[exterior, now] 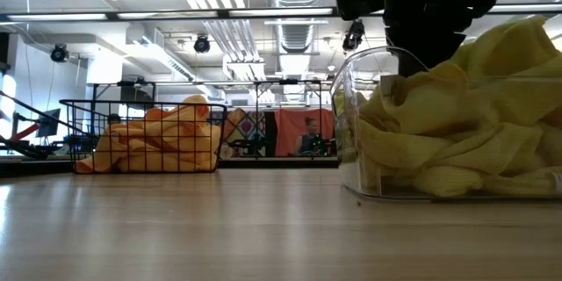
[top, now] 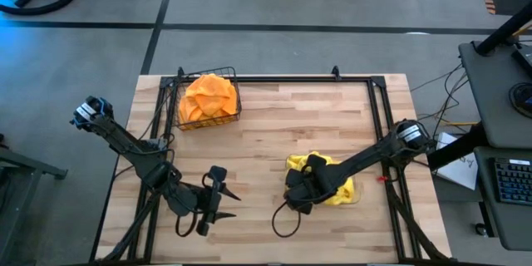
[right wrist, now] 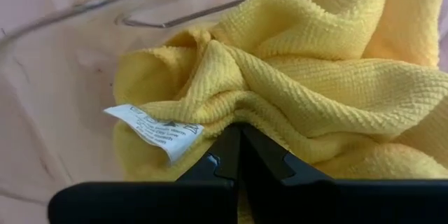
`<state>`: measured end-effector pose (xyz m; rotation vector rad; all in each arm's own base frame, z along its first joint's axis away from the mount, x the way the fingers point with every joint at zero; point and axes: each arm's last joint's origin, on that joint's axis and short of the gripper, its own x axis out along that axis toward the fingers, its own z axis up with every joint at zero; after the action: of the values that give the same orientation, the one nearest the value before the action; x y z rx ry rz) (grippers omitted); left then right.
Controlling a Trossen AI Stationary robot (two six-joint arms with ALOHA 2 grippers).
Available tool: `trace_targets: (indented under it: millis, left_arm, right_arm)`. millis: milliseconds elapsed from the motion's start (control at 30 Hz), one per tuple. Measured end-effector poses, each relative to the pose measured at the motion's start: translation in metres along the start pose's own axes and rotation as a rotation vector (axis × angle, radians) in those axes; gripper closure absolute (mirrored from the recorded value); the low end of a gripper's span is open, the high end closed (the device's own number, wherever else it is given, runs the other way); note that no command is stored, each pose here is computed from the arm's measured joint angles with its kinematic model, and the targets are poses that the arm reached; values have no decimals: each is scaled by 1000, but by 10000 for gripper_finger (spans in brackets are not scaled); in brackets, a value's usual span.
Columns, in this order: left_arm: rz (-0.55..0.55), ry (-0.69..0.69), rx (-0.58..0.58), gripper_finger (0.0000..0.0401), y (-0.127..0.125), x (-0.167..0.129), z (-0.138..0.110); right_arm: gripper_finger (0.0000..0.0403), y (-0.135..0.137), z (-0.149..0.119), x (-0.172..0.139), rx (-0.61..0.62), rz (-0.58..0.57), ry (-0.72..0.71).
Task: Sort microfiber towel by color & place in baskets
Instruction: Put the yellow towel into the transparent bin, then return to Home Position
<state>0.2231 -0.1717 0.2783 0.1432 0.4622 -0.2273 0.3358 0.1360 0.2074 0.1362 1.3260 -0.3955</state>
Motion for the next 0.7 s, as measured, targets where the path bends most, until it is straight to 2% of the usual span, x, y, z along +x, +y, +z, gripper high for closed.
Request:
trace_targets:
  millis: [100,200,267,367,500,600,700]
  left_arm:
    - [53,6,28,205,2,-1,-1]
    - [61,16,83,206,1,-9,-2]
    - [89,-14,123,209,1,-23,-1]
    - [147,-69,176,216,1,-44,-15]
    - [130,-233,130,230,14,-65,-46]
    - [150,-335,99,242,28,-73,-69]
    - [178,-413,77,251,41,-83,-81]
  right_arm:
    - [394,-2,-1,-3,-8,-9,-3]
    - [394,-6,-5,-17,-30,-30,-39]
    - [394,-6,-7,-31,-78,-55,-130]
    - [394,-4,-12,-50,-184,-81,-306]
    - [394,-4,-13,-69,-319,50,-578]
    - [394,-15,-10,-78,-393,163,-762]
    - [394,-34,-12,-86,-415,252,-895]
